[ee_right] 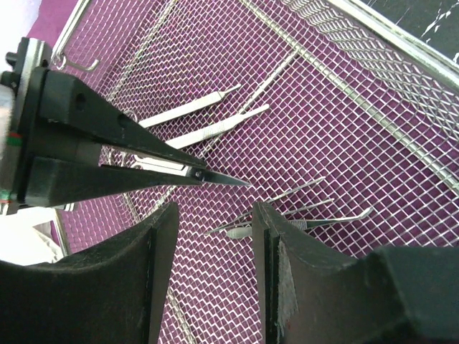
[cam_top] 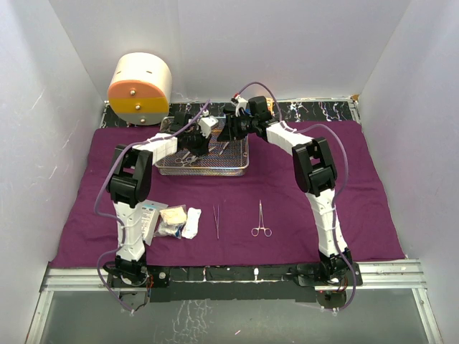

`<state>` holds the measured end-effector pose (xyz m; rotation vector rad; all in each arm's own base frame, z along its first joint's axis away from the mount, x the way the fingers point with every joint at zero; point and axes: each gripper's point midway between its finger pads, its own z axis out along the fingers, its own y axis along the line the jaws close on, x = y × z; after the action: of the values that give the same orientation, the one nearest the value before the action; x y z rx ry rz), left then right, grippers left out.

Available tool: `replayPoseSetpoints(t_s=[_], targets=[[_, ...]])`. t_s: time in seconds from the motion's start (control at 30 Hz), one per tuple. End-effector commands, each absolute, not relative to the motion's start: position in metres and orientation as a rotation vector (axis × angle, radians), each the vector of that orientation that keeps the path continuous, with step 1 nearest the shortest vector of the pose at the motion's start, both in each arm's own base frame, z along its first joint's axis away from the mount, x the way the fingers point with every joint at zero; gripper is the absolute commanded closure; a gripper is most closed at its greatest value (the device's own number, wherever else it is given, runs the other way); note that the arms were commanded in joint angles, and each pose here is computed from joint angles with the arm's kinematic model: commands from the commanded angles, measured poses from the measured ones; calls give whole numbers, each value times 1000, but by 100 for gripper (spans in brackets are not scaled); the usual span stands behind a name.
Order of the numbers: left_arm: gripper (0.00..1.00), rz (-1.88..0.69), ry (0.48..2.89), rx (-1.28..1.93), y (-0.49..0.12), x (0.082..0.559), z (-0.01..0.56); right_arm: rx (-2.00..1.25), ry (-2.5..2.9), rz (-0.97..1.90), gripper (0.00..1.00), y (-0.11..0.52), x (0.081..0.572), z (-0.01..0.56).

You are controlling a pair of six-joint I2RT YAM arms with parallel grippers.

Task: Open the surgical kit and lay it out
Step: Pick up the medical item from the container.

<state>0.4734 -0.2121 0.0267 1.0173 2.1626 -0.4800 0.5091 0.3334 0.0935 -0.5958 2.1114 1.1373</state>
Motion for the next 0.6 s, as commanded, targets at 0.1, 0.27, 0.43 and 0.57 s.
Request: replayPoseSetpoints(t_s=[0.1,0.27,0.43,0.57], targets=[[100,-508,2039,978,-216,478,82,-630,2032,1136,56,351,520,114],[100,-514,2024,966,-216,476,86,-634,2044,1148,54,357,521,107],[100,-523,2015,955,-216,475,90,-627,2057,1154,53,361,521,100],[100,-530,2011,953,-217,473,91,-620,2068,1159,52,363,521,95]])
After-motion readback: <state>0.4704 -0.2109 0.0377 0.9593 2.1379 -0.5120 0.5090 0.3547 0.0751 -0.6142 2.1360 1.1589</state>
